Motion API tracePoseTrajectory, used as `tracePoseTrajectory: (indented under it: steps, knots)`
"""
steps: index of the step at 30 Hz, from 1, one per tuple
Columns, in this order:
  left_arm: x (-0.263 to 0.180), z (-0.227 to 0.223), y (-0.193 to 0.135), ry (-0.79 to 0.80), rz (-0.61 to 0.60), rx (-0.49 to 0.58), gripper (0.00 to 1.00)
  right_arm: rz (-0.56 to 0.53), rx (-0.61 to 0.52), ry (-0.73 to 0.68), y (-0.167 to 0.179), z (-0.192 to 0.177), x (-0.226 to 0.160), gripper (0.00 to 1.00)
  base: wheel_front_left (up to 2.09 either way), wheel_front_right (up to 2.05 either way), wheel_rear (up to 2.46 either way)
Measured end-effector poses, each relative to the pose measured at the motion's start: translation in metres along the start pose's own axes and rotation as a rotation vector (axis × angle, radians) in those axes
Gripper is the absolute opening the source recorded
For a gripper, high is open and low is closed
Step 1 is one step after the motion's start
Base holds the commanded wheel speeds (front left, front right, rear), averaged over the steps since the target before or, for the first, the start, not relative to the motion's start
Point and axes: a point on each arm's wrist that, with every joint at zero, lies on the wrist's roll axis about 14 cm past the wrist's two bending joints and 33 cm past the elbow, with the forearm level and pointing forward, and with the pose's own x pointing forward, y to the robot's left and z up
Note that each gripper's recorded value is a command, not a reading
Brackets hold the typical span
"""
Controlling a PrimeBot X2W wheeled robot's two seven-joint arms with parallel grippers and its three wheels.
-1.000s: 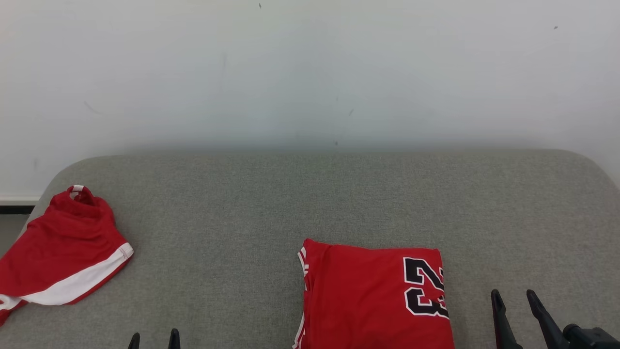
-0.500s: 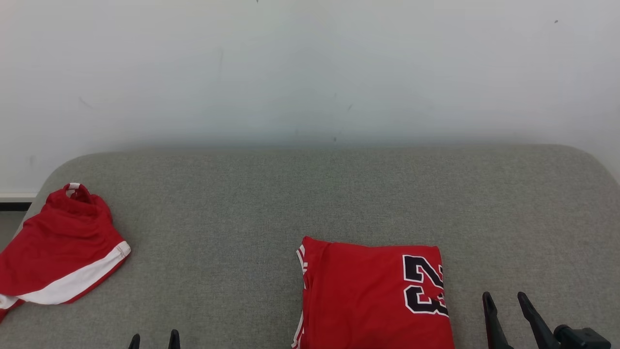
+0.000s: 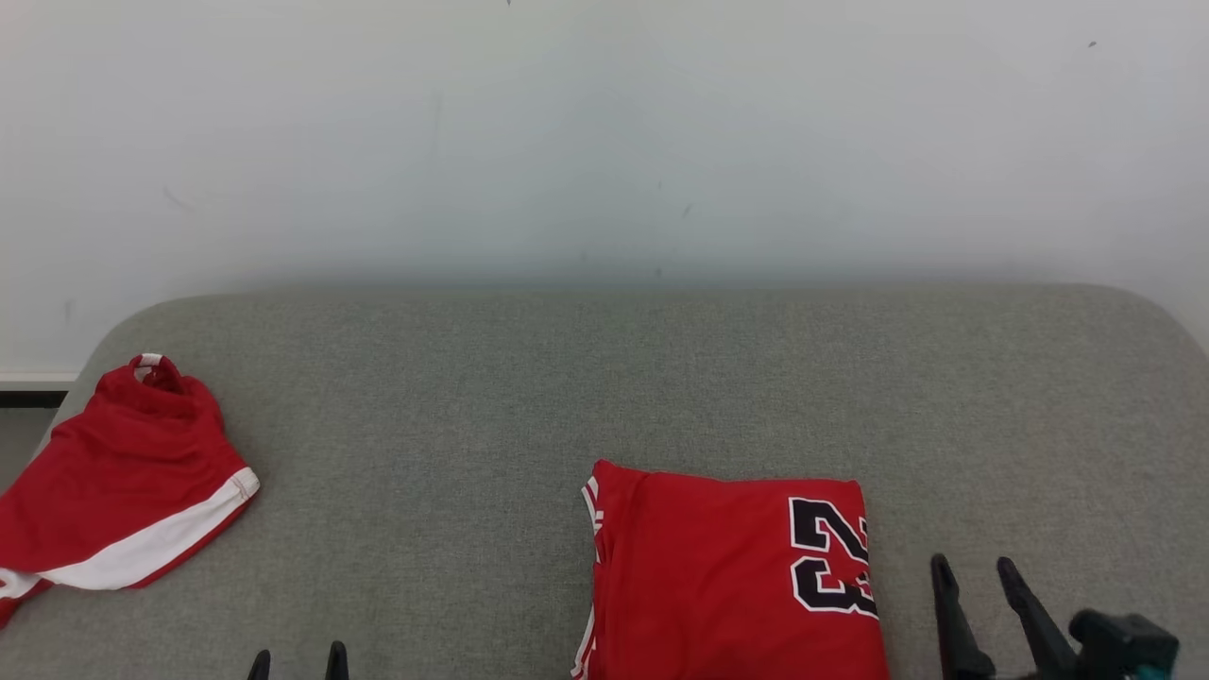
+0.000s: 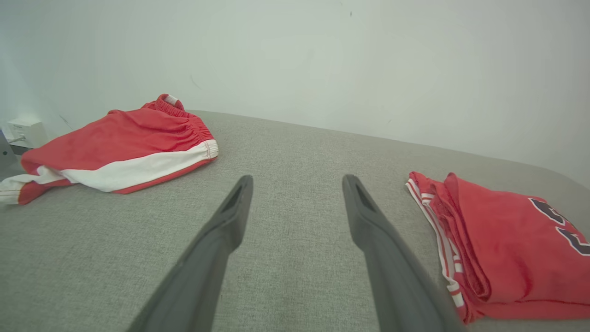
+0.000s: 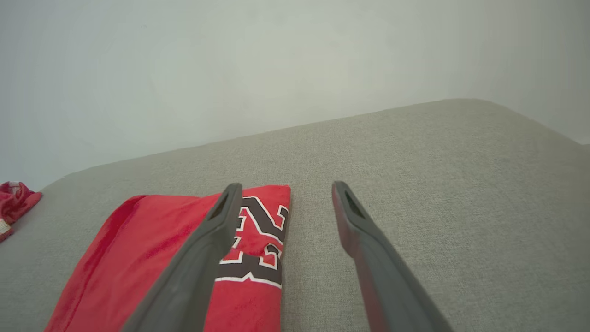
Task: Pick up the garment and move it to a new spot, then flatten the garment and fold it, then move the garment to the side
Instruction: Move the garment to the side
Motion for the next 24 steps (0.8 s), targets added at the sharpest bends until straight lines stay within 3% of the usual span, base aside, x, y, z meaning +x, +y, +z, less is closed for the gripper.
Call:
tracePoseTrajectory:
  steps: [3,9,16,24]
  knots:
    - [0.002,0.0,0.001,0.002,0.003,-0.001,1.0,0.002,0.035,0.072,0.003,-0.005,0.01,1.0,0.0,0.0,0.0]
    - [0.007,-0.006,0.0,0.023,-0.001,-0.003,1.0,-0.023,0.031,0.461,-0.004,-0.037,0.031,1.0,0.0,0.0,0.0]
    - [0.009,-0.01,-0.001,0.035,0.001,-0.016,1.0,-0.009,0.019,0.714,0.006,-0.055,0.037,1.0,0.0,0.0,0.0]
    - [0.018,-0.012,0.004,0.045,0.022,-0.017,1.0,-0.007,0.009,0.837,0.009,-0.076,0.049,1.0,0.0,0.0,0.0]
